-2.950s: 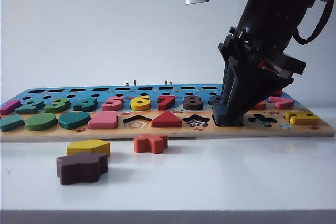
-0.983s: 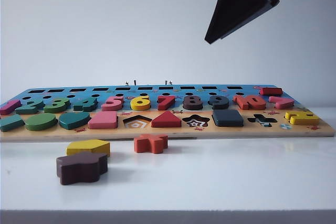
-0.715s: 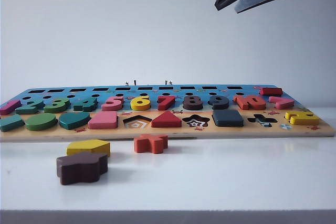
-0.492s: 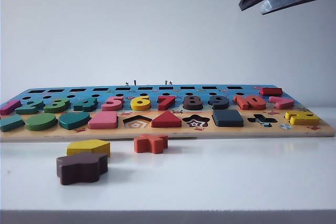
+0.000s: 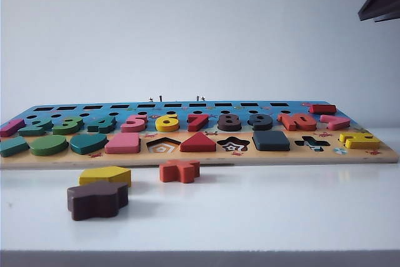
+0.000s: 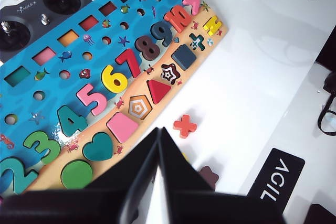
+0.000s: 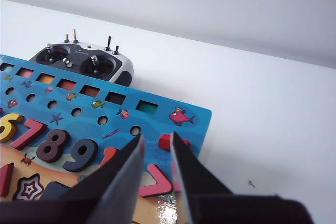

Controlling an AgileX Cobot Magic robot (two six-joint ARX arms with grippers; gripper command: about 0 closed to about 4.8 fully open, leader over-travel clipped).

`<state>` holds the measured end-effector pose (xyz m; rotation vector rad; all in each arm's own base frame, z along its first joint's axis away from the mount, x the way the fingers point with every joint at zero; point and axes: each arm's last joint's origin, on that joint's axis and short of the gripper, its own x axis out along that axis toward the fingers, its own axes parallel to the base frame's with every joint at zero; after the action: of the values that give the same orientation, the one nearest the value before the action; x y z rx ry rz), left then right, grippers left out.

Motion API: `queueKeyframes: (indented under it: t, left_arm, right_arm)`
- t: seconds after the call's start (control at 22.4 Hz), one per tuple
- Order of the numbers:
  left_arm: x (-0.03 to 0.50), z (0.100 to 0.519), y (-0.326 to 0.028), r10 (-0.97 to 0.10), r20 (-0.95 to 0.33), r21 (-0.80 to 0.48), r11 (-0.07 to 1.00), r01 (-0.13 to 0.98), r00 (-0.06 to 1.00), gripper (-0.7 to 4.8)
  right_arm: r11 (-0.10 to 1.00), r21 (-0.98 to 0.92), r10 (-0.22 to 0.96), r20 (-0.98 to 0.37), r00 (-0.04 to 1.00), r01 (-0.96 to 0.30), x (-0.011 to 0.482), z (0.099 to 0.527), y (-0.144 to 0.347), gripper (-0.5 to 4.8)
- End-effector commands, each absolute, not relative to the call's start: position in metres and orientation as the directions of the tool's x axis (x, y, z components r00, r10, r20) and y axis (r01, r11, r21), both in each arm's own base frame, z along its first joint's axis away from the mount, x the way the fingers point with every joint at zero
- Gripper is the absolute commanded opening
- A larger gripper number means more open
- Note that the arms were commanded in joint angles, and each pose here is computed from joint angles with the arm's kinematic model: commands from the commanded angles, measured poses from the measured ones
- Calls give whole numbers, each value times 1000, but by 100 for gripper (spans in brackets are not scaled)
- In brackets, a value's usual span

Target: Insert the cube into the slot.

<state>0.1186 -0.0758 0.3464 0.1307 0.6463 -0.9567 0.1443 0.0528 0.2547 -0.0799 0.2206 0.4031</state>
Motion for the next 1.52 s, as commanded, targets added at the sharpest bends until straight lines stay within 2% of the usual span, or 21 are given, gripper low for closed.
queueKeyframes:
  t: [0.04,0.22,0.31,0.45,0.63,0.89,1.12,1.52]
  left_arm:
    - [117,349,-75,-730,-545,-161,574,803,413,17]
    - [114,350,-73,-722,-531,-136,589,797,444,17]
    - [113,347,-72,-714,-507,-105,606,788,482,17]
    - [112,336,-66,-689,-470,-62,650,757,552,17]
    - [110,317,-57,-629,-414,-4,724,689,658,17]
    - [103,280,-39,-503,-338,51,834,549,796,17]
    - [96,259,-30,-422,-318,69,883,464,849,17]
    - [87,230,-18,-301,-187,55,947,316,935,17]
  right_arm:
    - [933,-34,348,-179,920,-359,139,253,45,-5]
    - [955,-36,287,-126,949,-294,132,247,34,-5]
    - [970,-36,238,-101,966,-242,128,245,26,-5]
    - [996,20,88,-42,995,-88,120,241,13,-4]
    - [999,35,14,15,1000,-14,110,231,4,-5]
    - [990,140,-31,66,997,21,100,207,0,-4]
    - [990,140,-40,81,996,29,97,193,-1,-4]
    - [990,139,-40,60,997,31,97,171,-1,-4]
